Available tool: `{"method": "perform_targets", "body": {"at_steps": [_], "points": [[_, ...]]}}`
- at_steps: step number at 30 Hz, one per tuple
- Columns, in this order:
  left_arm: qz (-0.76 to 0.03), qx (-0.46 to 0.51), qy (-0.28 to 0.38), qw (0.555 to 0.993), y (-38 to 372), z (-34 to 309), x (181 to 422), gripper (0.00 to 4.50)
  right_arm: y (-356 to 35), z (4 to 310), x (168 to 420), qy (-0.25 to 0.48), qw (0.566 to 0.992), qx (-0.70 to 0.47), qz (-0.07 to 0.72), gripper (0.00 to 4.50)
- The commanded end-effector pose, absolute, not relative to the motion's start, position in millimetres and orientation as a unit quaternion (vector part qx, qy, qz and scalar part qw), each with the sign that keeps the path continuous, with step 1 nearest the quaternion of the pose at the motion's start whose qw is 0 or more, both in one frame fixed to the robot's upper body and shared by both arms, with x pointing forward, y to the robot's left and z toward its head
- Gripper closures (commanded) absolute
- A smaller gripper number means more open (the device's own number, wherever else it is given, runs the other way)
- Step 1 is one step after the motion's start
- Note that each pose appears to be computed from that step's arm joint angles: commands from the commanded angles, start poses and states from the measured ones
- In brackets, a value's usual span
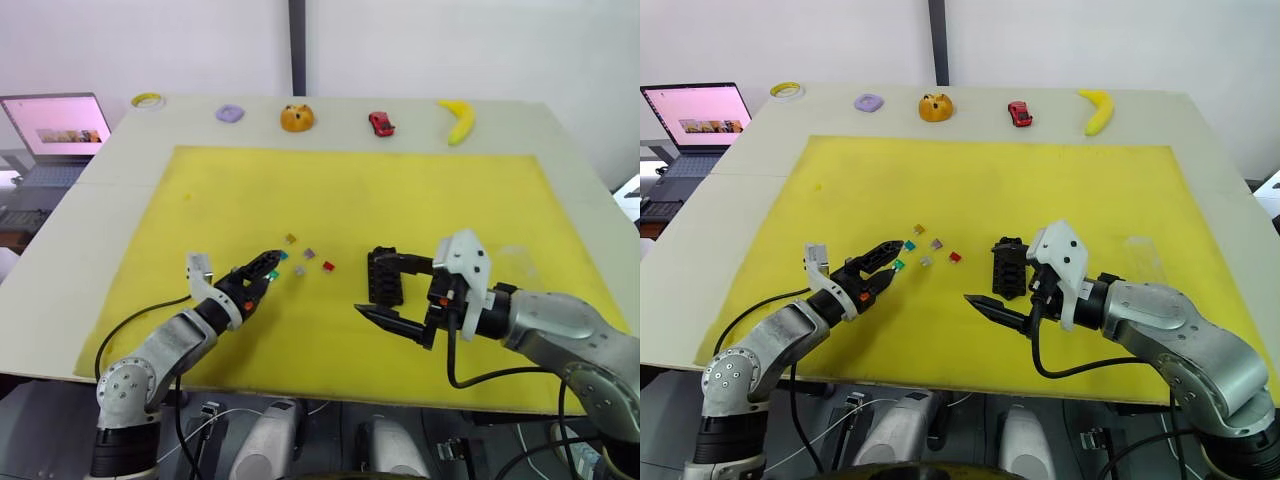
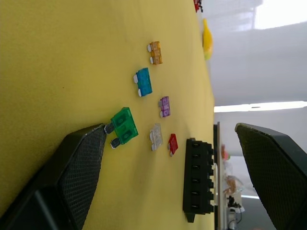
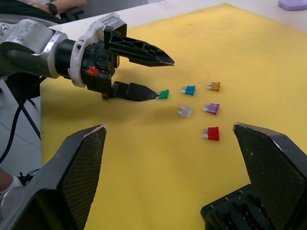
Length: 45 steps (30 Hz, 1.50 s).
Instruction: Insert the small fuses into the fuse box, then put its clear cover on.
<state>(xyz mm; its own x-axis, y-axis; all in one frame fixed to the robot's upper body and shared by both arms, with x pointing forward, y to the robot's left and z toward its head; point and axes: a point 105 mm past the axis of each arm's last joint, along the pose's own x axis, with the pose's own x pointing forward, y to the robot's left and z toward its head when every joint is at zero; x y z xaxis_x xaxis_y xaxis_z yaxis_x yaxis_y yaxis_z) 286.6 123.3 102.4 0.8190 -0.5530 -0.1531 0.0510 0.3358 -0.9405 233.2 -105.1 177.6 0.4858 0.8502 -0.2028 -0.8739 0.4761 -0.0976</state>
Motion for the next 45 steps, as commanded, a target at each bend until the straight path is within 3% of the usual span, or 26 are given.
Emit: {"method": "perform_targets", "body": {"at_steps": [1,17,45], "points": [[-0.201,-0.537,0.277,0.771,106,83,281,0.0,-102,183,232,0.046,0.854,-0.094,0.509,0.04],[-0.239,-0.522,0.272,0.772,102,94,280,0.0,-104,183,233,0.044,0.86,-0.09,0.501,0.04],[-0.204,-0.47,0.316,0.798,95,73,292,0.0,-106,184,235,0.041,0.866,-0.089,0.491,0.04]]}}
